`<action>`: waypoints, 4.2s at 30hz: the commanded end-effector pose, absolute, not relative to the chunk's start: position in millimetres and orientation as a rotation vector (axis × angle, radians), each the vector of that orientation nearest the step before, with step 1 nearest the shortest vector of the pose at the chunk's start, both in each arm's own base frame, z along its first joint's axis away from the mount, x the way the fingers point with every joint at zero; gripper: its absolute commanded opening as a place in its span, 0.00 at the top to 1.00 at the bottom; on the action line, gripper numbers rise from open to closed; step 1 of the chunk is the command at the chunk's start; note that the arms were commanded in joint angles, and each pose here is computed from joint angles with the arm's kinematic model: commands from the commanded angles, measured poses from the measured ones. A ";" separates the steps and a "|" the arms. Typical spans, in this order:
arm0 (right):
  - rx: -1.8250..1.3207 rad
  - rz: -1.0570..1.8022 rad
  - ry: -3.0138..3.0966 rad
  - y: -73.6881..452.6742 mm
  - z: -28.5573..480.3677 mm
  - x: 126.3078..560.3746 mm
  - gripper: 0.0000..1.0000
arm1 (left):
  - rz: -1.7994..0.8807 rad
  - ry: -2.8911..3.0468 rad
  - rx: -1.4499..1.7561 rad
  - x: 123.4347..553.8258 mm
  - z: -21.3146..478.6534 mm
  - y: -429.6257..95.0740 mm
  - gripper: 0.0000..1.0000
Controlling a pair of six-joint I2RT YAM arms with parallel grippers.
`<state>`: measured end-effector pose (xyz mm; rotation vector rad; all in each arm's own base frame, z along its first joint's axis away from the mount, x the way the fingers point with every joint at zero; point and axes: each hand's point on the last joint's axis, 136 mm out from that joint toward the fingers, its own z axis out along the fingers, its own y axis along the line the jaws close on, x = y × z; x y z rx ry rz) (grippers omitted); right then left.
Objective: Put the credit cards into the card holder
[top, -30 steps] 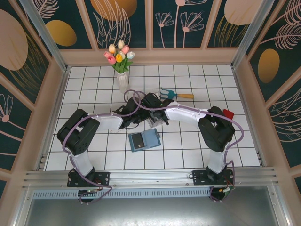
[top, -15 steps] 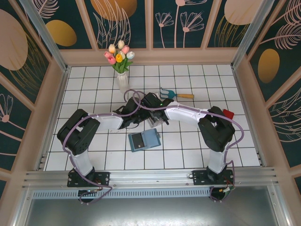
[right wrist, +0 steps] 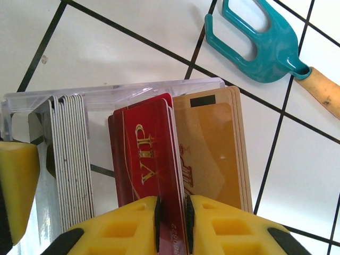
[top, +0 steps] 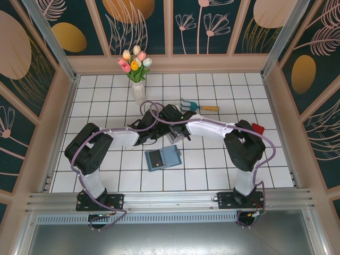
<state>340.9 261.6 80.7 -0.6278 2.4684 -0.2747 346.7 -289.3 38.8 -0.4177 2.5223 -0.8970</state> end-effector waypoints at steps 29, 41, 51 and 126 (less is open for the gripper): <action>-0.630 -0.345 2.435 251.2 103.3 343.9 0.73 | -0.715 2.659 -0.447 326.1 -5.6 -263.5 0.69; -0.628 -0.327 2.422 252.6 110.8 343.6 0.81 | -0.719 2.660 -0.446 326.2 -5.5 -264.2 0.69; -0.648 -0.269 2.421 257.0 120.8 339.6 0.90 | -0.715 2.667 -0.447 325.8 -7.3 -264.3 0.69; -0.628 -0.324 2.429 245.3 104.9 346.2 0.82 | -0.704 2.668 -0.448 323.5 -8.1 -261.0 0.69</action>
